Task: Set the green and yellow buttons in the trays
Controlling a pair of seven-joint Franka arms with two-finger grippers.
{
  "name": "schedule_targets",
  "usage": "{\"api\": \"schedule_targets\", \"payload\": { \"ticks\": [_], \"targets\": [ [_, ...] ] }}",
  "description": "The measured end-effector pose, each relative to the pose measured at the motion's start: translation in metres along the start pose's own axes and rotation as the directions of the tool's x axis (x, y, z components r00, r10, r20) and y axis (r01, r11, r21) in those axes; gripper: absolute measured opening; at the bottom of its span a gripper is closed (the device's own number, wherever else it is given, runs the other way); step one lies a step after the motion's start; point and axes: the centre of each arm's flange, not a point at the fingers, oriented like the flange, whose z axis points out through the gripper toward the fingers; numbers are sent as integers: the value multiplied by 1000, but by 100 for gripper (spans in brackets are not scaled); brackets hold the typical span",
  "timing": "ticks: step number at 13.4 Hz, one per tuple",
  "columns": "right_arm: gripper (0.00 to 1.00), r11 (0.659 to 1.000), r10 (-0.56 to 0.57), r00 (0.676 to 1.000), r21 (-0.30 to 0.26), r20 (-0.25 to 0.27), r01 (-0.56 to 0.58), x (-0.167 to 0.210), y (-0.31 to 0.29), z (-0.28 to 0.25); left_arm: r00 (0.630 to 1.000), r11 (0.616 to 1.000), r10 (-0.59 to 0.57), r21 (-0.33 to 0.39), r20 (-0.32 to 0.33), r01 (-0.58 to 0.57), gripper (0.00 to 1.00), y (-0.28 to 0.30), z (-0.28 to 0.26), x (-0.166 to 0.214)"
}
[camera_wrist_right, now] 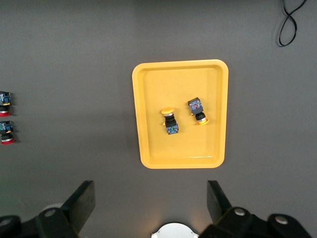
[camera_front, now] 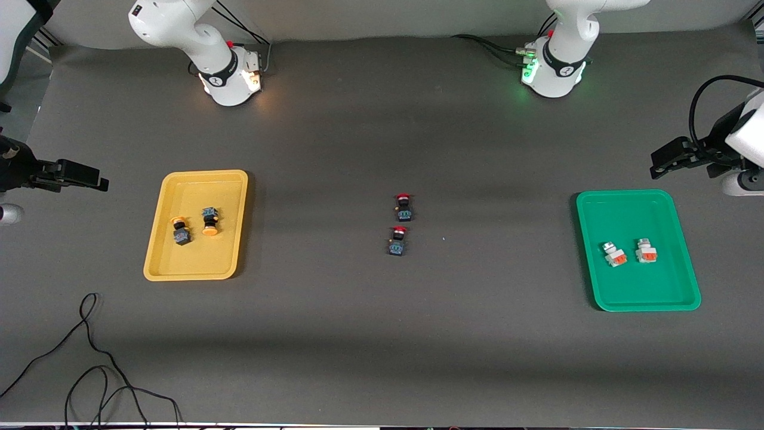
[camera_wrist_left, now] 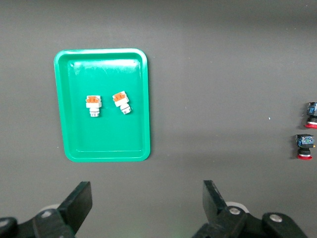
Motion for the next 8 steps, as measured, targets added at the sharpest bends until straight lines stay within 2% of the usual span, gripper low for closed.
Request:
{"api": "schedule_targets", "payload": {
  "ticks": [4,8],
  "targets": [
    [100,1000,-1,1000,-5,6,1,1,-2,2,1000,1000,0,0,-2,0,100,0,-1,0],
    [100,1000,-1,999,-23,34,2,11,8,12,1000,1000,-1,0,-4,1,100,-1,-2,0]
  ]
}}
